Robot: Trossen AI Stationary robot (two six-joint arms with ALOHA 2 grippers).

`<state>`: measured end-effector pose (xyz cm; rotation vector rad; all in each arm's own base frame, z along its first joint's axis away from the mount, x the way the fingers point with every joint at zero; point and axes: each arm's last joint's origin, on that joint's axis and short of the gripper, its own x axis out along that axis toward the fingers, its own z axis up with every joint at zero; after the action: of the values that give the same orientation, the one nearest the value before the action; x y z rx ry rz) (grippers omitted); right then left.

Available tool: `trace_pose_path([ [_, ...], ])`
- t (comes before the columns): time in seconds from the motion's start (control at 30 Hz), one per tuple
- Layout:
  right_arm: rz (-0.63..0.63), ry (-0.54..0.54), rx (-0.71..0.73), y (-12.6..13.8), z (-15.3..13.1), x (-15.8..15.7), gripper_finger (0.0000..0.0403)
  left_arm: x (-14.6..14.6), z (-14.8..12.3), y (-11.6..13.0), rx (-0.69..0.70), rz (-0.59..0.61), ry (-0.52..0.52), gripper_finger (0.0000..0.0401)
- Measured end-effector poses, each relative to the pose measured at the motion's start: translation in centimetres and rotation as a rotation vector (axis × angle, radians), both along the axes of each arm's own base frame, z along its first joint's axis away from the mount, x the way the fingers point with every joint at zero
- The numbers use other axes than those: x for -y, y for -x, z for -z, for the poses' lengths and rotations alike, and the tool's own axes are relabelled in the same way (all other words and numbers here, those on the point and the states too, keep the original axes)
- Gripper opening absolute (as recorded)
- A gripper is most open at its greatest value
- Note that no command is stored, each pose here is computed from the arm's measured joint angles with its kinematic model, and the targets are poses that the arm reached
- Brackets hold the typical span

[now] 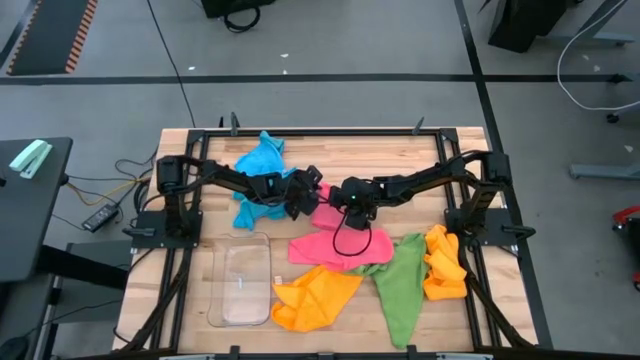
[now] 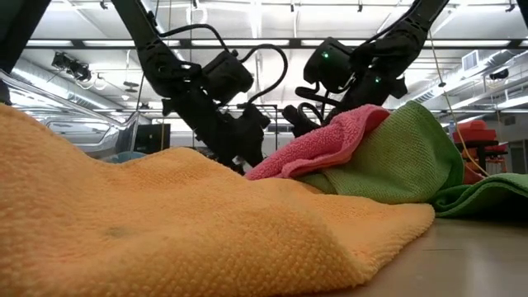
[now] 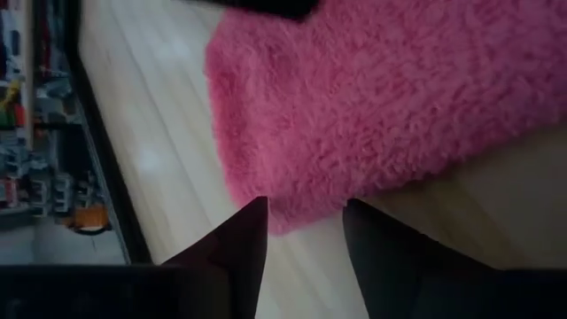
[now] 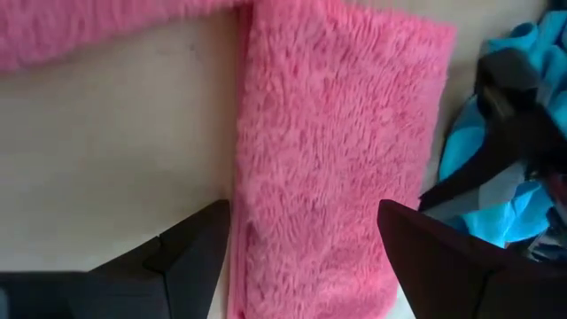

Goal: Fold microfiber towels
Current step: Put the top pink microfiber cloth into the transparent bin

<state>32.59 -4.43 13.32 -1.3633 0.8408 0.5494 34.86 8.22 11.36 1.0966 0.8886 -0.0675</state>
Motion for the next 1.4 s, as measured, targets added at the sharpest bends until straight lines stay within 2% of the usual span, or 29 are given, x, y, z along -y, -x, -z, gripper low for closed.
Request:
trace_pose_path([
  [0.4,-0.037,-0.059,0.017,-0.1,0.0,-0.5,0.0287,0.3,0.1,0.0,-0.008,-0.005,0.005,0.0131],
  [0.63,-0.036,-0.083,0.02,-0.1,0.0,-0.3,0.0223,1.0,0.1,-0.1,-0.005,0.012,0.007,0.0136],
  [0.87,-0.037,-0.097,0.016,0.0,0.0,-0.1,0.0166,1.0,0.0,-0.2,0.015,-0.019,0.039,0.0136],
  [1.03,-0.041,-0.11,-0.022,-0.3,1.4,-0.1,0.0132,1.2,0.0,-0.2,0.02,-0.013,0.039,0.0129],
  [1.17,-0.039,-0.11,-0.037,-0.7,2.6,-0.1,0.0087,1.9,-0.4,-0.3,0.03,-0.041,0.021,0.0131],
  [1.27,-0.027,-0.096,-0.032,-0.5,2.3,-0.1,0.0048,2.3,-1.1,0.0,0.01,-0.062,-0.002,0.0135],
  [1.4,0.024,-0.127,-0.019,-0.2,1.5,-0.1,0.0026,2.7,-2.1,0.6,-0.011,-0.074,0.013,0.0136],
])
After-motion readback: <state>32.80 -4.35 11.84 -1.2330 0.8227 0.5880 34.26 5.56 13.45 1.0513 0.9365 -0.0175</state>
